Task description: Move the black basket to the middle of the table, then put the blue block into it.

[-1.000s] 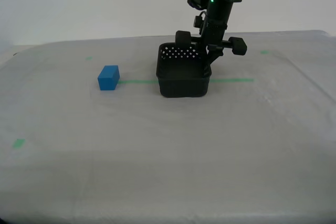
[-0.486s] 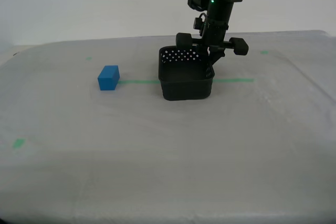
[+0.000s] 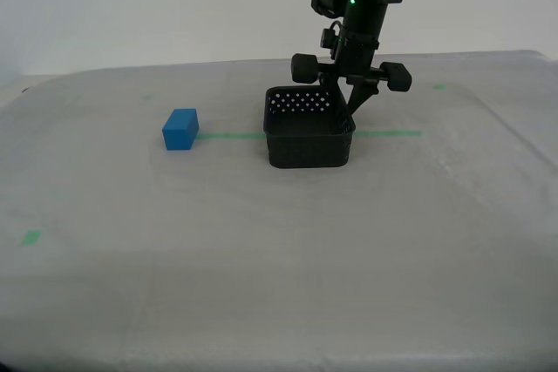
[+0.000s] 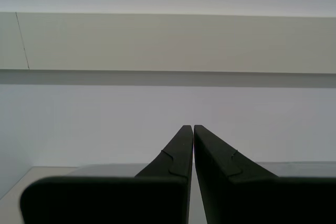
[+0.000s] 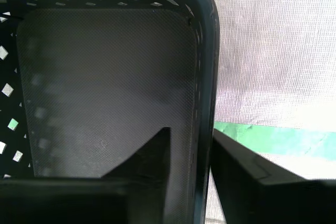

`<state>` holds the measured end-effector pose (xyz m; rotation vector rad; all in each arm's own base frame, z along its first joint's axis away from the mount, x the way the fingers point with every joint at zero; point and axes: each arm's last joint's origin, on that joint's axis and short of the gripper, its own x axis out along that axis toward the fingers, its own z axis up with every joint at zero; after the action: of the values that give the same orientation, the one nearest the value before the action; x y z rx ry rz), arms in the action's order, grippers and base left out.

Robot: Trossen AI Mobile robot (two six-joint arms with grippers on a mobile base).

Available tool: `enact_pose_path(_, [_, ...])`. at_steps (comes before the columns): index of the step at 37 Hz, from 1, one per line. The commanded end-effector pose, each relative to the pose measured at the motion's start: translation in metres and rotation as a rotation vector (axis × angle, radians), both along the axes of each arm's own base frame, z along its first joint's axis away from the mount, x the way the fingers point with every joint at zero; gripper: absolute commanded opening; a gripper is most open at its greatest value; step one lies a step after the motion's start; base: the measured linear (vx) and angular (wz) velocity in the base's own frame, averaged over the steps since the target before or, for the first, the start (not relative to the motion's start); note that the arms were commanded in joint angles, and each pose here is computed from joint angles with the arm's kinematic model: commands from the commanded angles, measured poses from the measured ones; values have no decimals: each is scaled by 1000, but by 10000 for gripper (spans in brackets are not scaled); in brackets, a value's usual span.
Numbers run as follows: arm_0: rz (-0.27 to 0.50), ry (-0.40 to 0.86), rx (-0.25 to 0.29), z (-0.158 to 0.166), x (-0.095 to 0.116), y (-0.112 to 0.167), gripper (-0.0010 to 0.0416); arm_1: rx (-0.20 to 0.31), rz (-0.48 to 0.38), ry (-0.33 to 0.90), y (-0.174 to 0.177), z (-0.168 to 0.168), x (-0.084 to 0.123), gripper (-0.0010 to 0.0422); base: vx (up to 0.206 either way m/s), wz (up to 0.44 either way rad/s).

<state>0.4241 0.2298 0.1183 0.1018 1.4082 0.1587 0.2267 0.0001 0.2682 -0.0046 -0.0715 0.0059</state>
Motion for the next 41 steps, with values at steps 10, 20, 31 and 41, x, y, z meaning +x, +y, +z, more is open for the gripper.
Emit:
enact_pose_path(10, [17,-7,0,1,-1,2,288,1,0,-4,0,0,0,0,0,0])
enact_pose_path(20, [33,8,8,1,-2,3,386,2,1,-4,0,0,0,0,0,0])
enact_pose_path(31, [104,11,-5,1,-4,3,407,2,1,-4,0,0,0,0,0,0])
enact_pose_path(41, [106,-42,-27,22,-7,4,403,1,0,-3,0,0,0,0,0,0])
